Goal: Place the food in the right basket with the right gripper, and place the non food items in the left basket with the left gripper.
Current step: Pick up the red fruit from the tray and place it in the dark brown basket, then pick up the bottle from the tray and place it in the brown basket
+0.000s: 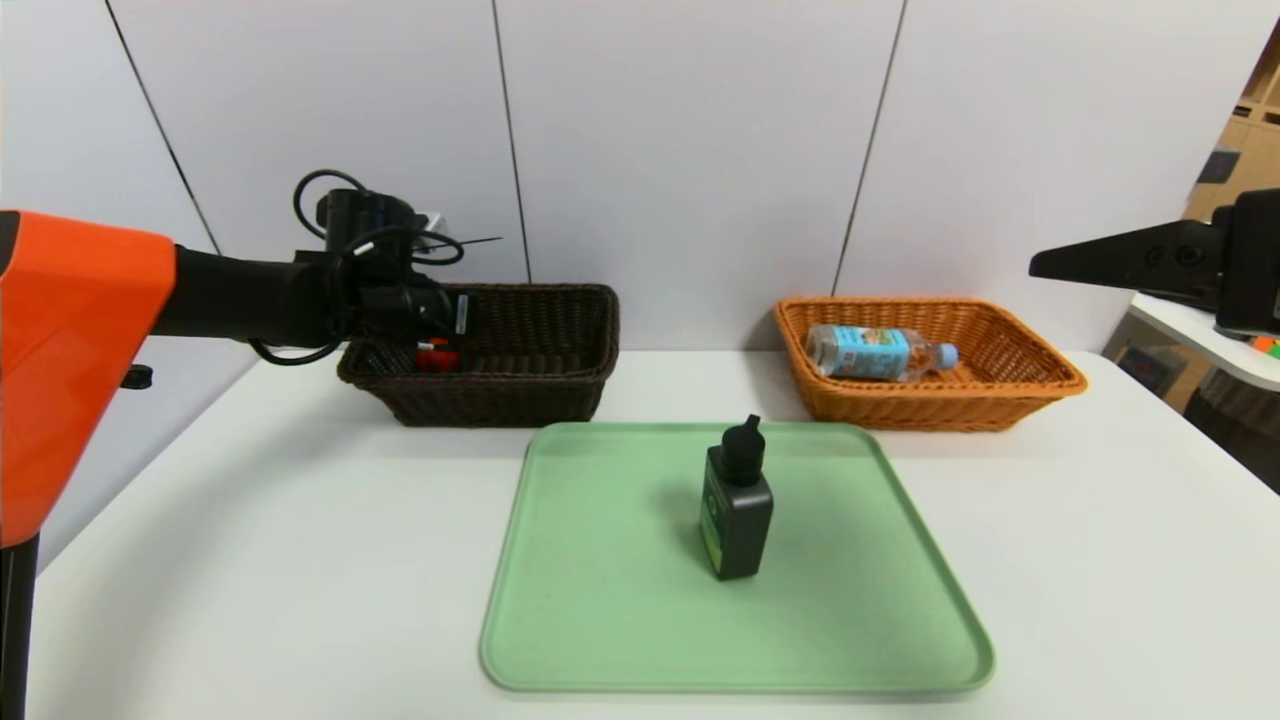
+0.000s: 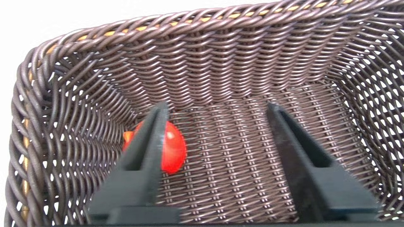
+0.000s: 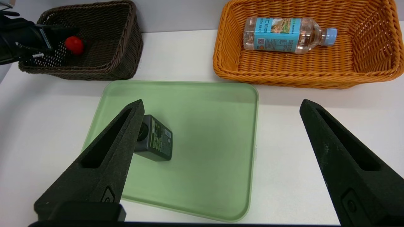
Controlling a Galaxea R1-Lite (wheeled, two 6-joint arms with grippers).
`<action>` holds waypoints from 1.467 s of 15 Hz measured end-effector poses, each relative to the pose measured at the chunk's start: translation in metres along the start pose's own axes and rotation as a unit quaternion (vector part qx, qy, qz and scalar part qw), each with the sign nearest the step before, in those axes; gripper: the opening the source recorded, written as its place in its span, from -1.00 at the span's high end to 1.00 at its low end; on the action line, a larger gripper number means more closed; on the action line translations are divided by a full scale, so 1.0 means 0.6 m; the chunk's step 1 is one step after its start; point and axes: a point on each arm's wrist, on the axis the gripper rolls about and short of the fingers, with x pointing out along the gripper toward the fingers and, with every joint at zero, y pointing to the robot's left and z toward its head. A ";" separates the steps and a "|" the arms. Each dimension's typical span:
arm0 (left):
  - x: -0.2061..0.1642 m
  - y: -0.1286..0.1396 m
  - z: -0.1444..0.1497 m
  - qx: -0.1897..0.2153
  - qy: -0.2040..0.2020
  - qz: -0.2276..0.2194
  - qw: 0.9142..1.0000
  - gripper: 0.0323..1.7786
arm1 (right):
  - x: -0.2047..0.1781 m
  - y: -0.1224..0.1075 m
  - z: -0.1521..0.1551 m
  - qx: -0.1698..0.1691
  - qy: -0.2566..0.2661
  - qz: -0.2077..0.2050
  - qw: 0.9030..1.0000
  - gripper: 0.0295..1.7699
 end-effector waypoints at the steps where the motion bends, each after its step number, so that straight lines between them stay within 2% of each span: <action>1: -0.001 0.000 0.002 0.000 0.000 0.000 1.000 -0.37 | 0.000 0.000 0.000 0.000 -0.001 0.000 1.000 -0.92; 4: -0.014 -0.004 0.014 0.001 -0.007 0.000 1.000 -0.54 | -0.001 0.000 0.000 0.000 -0.001 0.000 1.000 -0.92; 6: -0.047 -0.025 0.037 0.006 -0.016 -0.015 1.000 -0.62 | 0.000 0.000 0.000 0.000 0.000 0.000 1.000 -0.92; 8: -0.091 -0.068 0.063 0.014 -0.035 -0.053 0.998 -0.68 | 0.001 0.000 -0.001 0.000 0.001 0.000 1.000 -0.92; 9: -0.121 -0.096 0.077 0.020 -0.049 -0.088 0.995 -0.71 | 0.001 0.000 0.000 0.000 0.000 0.000 1.000 -0.92; 11: -0.167 -0.135 0.086 0.036 -0.063 -0.177 0.982 -0.76 | 0.001 0.000 0.001 0.001 -0.001 0.000 1.000 -0.92; 13: -0.188 -0.147 0.080 0.054 -0.071 -0.241 0.966 -0.79 | 0.000 0.000 0.001 0.002 -0.002 0.000 1.000 -0.92; 18: -0.204 -0.155 0.030 0.094 -0.098 -0.318 0.938 -0.85 | -0.002 0.000 0.002 0.013 -0.005 0.001 1.000 -0.92; 21: -0.219 -0.159 -0.009 0.116 -0.105 -0.377 0.913 -0.87 | -0.003 0.000 0.002 0.017 -0.005 0.001 1.000 -0.92; 22: -0.224 -0.164 -0.021 0.120 -0.108 -0.390 0.906 -0.88 | -0.003 0.001 0.002 0.023 -0.005 0.003 1.000 -0.92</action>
